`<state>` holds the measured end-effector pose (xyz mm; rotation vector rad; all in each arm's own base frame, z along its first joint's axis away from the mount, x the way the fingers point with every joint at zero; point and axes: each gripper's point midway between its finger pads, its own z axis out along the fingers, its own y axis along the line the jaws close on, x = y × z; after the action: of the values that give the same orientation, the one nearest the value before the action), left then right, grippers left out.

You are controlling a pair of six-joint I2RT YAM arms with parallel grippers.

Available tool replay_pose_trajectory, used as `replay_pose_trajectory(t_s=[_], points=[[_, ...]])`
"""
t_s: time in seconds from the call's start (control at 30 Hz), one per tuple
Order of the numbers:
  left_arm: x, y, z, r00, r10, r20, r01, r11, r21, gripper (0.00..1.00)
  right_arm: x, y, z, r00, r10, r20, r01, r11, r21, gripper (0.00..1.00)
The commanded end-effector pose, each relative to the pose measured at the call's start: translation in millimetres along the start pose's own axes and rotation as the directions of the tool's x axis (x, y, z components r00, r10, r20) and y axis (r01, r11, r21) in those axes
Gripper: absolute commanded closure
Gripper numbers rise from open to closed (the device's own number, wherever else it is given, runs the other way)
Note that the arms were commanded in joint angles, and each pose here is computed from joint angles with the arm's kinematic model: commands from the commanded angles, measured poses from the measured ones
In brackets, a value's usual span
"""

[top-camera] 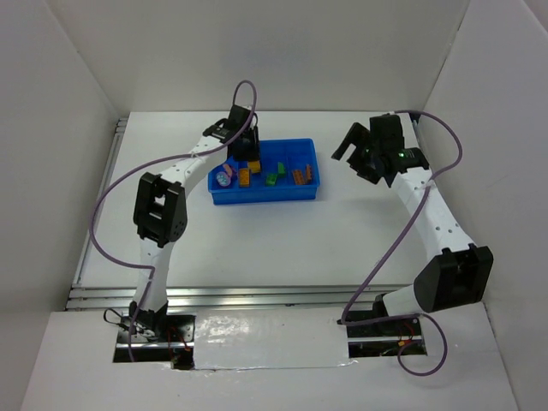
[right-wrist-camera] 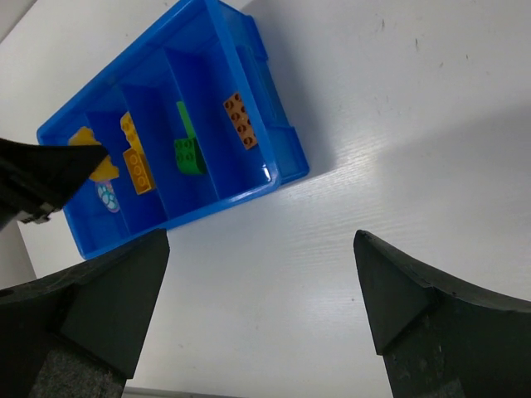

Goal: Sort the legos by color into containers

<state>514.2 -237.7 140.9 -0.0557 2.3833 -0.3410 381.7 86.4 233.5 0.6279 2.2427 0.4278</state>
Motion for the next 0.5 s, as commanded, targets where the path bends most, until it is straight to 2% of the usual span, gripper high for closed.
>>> replay_pose_trajectory(t_s=[0.0,0.13,0.23,0.27,0.4,0.47], points=[[-13,-8,-7,0.999,-0.045,0.031,0.044,0.998,0.044,1.0,-22,15,-5,0.998,-0.006,0.056,0.008,0.999,-0.039,0.0],[4,6,-1,0.999,-0.043,-0.015,0.043,0.999,-0.005,1.0,-21,16,3,0.999,-0.01,0.036,0.011,0.999,-0.034,0.0],[14,11,-2,0.999,-0.038,-0.031,0.038,0.999,-0.018,0.9,-18,20,8,1.0,-0.014,0.01,0.015,0.999,-0.046,0.0],[22,14,0,0.998,-0.039,-0.049,0.038,0.999,-0.018,0.82,-17,20,11,1.0,-0.014,0.001,0.014,0.999,-0.044,0.0],[28,16,-2,0.998,-0.048,-0.049,0.047,0.999,-0.022,0.62,-14,22,17,1.0,-0.01,-0.024,0.009,0.999,-0.05,0.0],[32,19,-1,0.997,-0.044,-0.068,0.042,0.999,-0.032,0.56,-12,23,18,0.999,-0.009,-0.033,0.007,0.999,-0.053,0.0]])
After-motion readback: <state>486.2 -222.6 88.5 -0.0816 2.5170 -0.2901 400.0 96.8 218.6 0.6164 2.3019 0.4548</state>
